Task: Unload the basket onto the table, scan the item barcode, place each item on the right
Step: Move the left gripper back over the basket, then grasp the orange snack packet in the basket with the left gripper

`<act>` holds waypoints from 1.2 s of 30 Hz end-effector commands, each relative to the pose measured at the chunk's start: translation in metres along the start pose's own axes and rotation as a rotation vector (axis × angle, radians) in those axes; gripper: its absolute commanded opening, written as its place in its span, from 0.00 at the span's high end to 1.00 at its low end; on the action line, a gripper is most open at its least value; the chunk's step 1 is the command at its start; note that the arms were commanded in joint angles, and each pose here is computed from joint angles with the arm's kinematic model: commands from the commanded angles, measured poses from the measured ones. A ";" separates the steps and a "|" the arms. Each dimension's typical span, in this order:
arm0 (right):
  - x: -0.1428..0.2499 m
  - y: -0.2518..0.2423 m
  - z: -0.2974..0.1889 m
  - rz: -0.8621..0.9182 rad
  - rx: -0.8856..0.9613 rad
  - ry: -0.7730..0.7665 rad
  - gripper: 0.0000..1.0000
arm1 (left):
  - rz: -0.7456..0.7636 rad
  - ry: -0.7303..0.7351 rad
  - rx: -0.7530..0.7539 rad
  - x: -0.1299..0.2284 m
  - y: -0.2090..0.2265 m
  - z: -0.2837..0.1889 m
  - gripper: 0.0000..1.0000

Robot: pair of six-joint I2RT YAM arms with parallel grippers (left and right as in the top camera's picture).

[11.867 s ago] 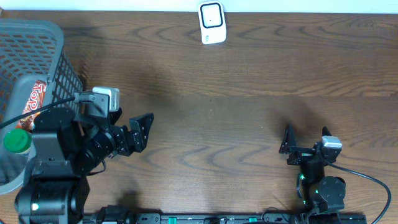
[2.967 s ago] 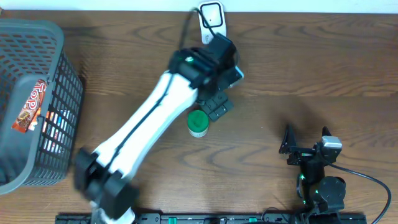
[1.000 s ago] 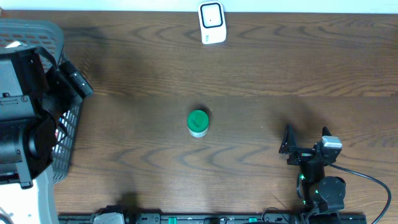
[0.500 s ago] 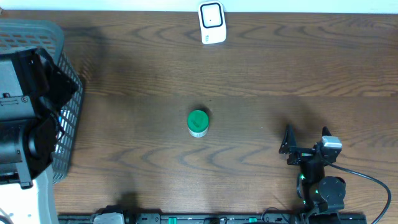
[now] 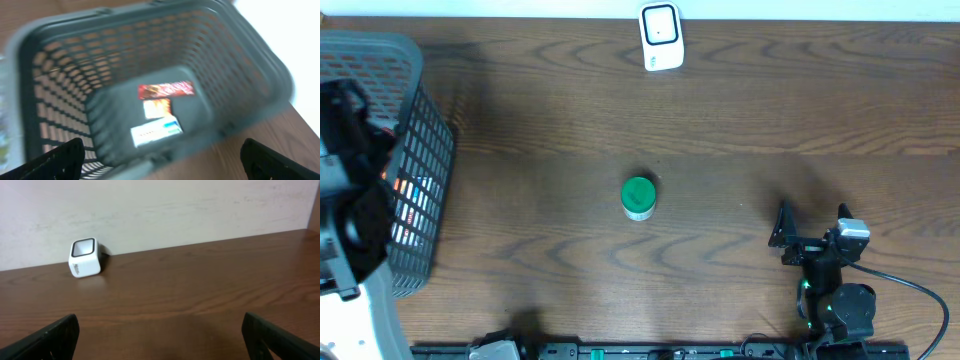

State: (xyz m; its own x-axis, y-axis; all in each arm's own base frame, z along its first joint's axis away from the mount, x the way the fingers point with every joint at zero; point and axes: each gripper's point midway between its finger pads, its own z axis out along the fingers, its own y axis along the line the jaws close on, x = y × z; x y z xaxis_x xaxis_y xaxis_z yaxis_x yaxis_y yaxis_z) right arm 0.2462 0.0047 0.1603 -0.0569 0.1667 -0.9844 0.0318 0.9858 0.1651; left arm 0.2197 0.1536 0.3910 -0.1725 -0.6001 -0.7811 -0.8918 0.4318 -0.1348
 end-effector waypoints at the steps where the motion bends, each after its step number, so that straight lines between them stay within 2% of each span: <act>1: 0.000 -0.001 0.000 -0.011 0.006 -0.004 0.01 | -0.108 -0.016 -0.086 -0.010 0.024 0.009 0.00; 8: 0.000 -0.001 0.000 -0.011 0.006 -0.004 0.01 | -0.257 0.056 -0.231 -0.001 0.060 0.041 0.01; 19: 0.000 -0.001 0.000 -0.011 0.006 -0.004 0.01 | -0.258 0.229 -0.396 0.032 0.068 0.134 0.00; 23: 0.000 -0.001 0.000 -0.011 0.006 -0.004 0.01 | -0.281 0.256 -0.394 0.034 0.063 0.169 0.02; 27: 0.000 -0.001 0.000 -0.011 0.006 -0.004 0.01 | -0.261 0.328 -0.290 0.041 0.042 0.203 0.02; 36: 0.000 -0.001 0.000 -0.011 0.006 -0.004 0.01 | -0.132 0.582 -0.287 0.108 0.028 0.271 0.02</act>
State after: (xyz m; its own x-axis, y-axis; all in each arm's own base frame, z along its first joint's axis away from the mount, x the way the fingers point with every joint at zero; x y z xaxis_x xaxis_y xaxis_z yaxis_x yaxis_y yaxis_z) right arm 0.2462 0.0046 0.1604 -0.0564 0.1667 -0.9844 0.0322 0.9857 0.1651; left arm 0.2831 0.2890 0.1639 -0.1044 -0.9182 -0.3821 -0.9935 0.1139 -0.0023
